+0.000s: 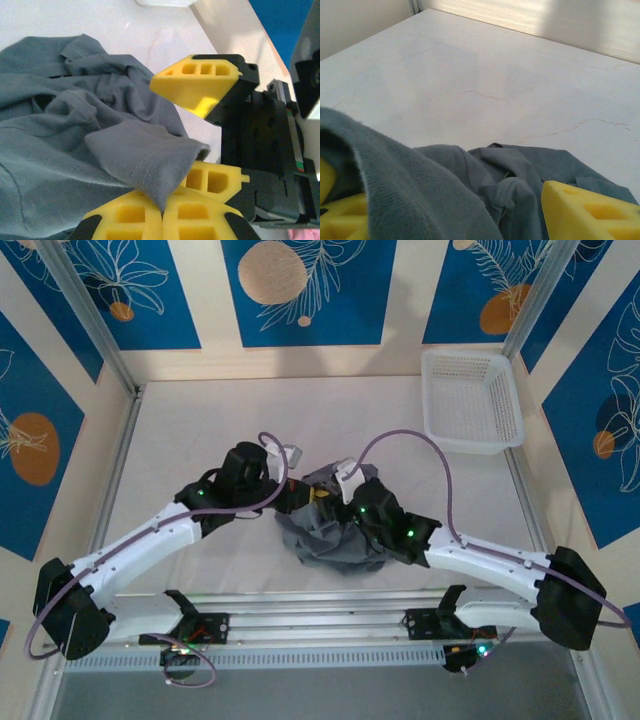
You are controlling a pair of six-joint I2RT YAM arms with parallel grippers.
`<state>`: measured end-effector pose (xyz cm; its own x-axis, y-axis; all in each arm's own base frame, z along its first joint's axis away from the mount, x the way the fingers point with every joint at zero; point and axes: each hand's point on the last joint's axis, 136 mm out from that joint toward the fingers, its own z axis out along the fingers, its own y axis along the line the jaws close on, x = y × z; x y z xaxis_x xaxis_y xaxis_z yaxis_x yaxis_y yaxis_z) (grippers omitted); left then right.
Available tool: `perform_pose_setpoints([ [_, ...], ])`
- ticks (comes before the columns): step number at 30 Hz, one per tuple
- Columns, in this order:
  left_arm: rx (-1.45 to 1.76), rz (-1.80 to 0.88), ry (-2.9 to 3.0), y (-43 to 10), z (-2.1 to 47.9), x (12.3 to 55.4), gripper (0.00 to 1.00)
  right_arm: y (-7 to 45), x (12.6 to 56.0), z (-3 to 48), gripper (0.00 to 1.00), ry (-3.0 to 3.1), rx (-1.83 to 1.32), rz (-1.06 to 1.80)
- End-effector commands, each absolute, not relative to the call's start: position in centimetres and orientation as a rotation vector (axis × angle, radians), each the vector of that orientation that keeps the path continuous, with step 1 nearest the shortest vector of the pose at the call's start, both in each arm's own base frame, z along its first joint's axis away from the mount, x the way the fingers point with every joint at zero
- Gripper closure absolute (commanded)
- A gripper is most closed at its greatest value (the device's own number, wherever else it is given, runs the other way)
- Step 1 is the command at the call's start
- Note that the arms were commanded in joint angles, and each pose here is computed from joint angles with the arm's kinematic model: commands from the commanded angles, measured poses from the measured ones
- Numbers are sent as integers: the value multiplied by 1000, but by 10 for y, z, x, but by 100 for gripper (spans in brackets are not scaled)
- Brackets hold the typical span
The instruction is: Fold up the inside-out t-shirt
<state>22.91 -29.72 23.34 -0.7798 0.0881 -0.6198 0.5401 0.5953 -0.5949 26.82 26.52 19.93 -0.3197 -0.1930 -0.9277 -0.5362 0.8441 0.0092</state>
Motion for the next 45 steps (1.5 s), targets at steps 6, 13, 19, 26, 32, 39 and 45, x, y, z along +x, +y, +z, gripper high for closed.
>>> perform_pose_setpoints([
  [6,534,-1154,2265,-304,247,223,100,210,287,168,48,2236,-167,422],
  [13,540,-1167,2274,-307,242,225,100,173,259,108,50,2551,-51,491],
  [19,543,-1167,2281,-308,239,227,100,203,236,126,46,2560,-172,754],
  [26,592,-1233,2212,-313,254,221,100,199,267,113,42,2537,-92,618],
  [32,615,-1078,2227,-288,260,218,100,176,283,125,67,2422,45,660],
  [39,596,-1110,2213,-286,264,221,100,218,253,157,58,2398,-130,1043],
  [45,591,-1132,2227,-292,259,223,100,253,245,176,33,2269,-285,1246],
])
